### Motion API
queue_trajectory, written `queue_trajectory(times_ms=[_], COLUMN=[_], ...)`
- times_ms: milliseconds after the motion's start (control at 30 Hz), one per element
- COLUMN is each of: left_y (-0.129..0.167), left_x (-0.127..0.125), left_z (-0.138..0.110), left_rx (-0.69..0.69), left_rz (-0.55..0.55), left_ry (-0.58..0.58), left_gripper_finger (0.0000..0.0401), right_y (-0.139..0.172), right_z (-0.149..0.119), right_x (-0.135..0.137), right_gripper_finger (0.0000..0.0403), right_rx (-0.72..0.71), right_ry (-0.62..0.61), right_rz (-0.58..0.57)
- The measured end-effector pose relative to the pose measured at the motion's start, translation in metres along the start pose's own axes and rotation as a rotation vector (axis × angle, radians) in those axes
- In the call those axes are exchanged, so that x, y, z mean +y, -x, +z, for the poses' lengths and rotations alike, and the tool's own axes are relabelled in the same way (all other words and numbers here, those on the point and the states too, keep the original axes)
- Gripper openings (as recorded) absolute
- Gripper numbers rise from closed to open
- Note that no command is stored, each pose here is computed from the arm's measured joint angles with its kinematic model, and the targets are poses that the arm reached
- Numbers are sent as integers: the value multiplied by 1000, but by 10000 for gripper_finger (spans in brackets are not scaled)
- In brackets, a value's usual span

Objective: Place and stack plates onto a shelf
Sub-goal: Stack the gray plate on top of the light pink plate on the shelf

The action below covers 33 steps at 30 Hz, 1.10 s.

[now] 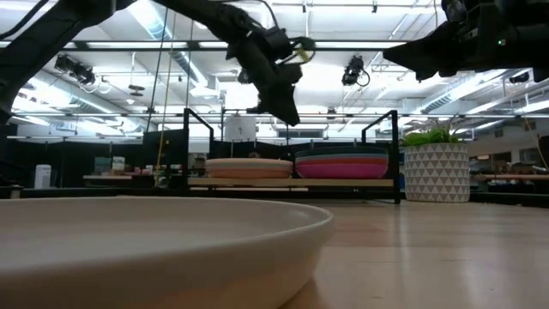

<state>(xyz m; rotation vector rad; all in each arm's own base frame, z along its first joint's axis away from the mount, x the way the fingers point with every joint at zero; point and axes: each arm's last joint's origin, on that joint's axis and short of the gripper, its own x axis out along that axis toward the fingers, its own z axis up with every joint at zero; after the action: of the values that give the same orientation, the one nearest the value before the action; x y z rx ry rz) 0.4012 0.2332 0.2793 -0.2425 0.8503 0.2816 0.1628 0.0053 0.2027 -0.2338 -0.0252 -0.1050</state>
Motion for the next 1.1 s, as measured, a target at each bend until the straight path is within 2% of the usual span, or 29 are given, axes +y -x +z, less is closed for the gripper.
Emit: queue_trajectory(times_ms=[100,233,333,467,600,867,1100], left_y=[1,-7,-18,-27,-30,-28,-14], left_x=[-33,-87,-126,-175,-211,-258,-302], left_z=[-9,-30,-50,-77,-102,-137,-161], left_rx=[109,239,331,432,499,600,621], left_rz=[-168,-340,-383,-319,-293,-259,-239], left_ry=[-199,-358,-423,-525,-534,-407,-450], left_gripper_finger=[104,103,102,102,102,103,131], right_y=[0,0,0,0,0,0,0], right_z=[0,0,0,0,0,-6,-8], right_x=[0,0,0,0,1,2,2], right_gripper_finger=[20,20,20,20,20,20,20], right_rx=[0,0,0,-1,0,58,79], right_ry=[0,0,-4,-80,-149,-157,-154], right_rz=[0,0,0,3,9,18,22])
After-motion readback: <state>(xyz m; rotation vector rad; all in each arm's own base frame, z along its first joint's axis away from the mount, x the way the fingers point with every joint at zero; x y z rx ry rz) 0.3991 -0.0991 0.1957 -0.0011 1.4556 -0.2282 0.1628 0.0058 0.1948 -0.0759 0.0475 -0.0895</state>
